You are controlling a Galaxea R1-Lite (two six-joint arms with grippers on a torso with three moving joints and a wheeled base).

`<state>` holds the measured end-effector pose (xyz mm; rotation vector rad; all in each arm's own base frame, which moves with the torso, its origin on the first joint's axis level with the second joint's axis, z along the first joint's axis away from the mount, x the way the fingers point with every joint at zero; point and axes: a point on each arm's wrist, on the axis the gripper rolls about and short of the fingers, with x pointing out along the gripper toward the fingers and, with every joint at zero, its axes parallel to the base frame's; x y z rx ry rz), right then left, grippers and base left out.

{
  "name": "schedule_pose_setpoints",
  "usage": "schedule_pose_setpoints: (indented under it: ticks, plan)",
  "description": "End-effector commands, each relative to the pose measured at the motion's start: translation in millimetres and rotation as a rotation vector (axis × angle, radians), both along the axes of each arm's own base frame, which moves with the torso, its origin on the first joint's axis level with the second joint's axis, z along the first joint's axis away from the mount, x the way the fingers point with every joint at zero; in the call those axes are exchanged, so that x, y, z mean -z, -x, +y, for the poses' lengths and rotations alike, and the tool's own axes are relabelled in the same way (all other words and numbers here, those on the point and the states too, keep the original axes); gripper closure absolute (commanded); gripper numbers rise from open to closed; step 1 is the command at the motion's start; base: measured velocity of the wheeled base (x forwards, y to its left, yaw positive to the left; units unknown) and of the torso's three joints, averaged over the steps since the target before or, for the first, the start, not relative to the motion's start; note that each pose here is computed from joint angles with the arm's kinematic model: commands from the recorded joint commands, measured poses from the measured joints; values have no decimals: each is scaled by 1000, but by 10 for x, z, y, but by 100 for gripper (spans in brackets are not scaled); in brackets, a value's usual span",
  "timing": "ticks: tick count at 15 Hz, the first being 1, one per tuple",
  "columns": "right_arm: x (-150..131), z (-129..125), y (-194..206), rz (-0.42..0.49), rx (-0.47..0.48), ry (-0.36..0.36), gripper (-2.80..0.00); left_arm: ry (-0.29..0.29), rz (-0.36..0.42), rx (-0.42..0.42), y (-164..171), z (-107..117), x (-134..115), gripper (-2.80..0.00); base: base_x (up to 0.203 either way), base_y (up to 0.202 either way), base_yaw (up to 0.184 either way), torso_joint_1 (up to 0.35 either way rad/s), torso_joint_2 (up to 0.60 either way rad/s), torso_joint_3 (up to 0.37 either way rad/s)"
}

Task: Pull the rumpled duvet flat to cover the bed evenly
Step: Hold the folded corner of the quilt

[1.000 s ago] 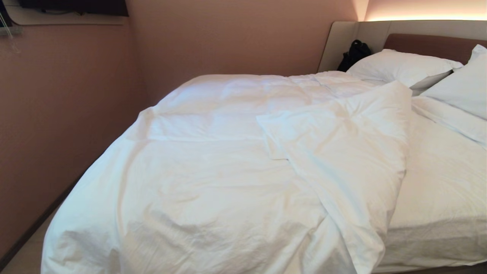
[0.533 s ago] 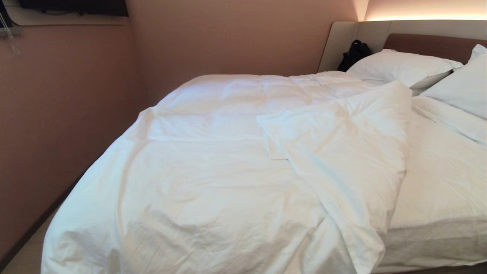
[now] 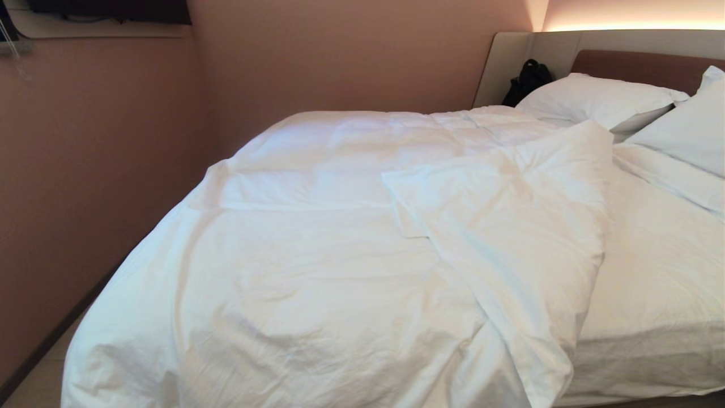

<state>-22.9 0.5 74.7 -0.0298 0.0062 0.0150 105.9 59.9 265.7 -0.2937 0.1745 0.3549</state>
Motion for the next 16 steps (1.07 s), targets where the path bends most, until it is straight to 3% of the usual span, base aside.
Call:
schedule_pose_setpoints:
  ticks: [1, 3, 10, 16]
  plan:
    - [0, 0, -1, 1, 0, 1, 0, 18, -26, 92, 165, -128, 23, 0, 0, 0, 0, 0, 0, 0]
    - [0, 0, -1, 1, 0, 1, 0, 27, -41, 152, 276, -212, 86, 0, 0, 0, 0, 0, 0, 0]
    - [0, 0, -1, 1, 0, -1, 0, 14, -59, 165, 468, -334, 246, 0, 0, 0, 0, 0, 0, 0]
    - [0, 0, -1, 1, 0, 1, 0, -84, -158, 164, 815, -547, 271, 0, 0, 0, 0, 0, 0, 0]
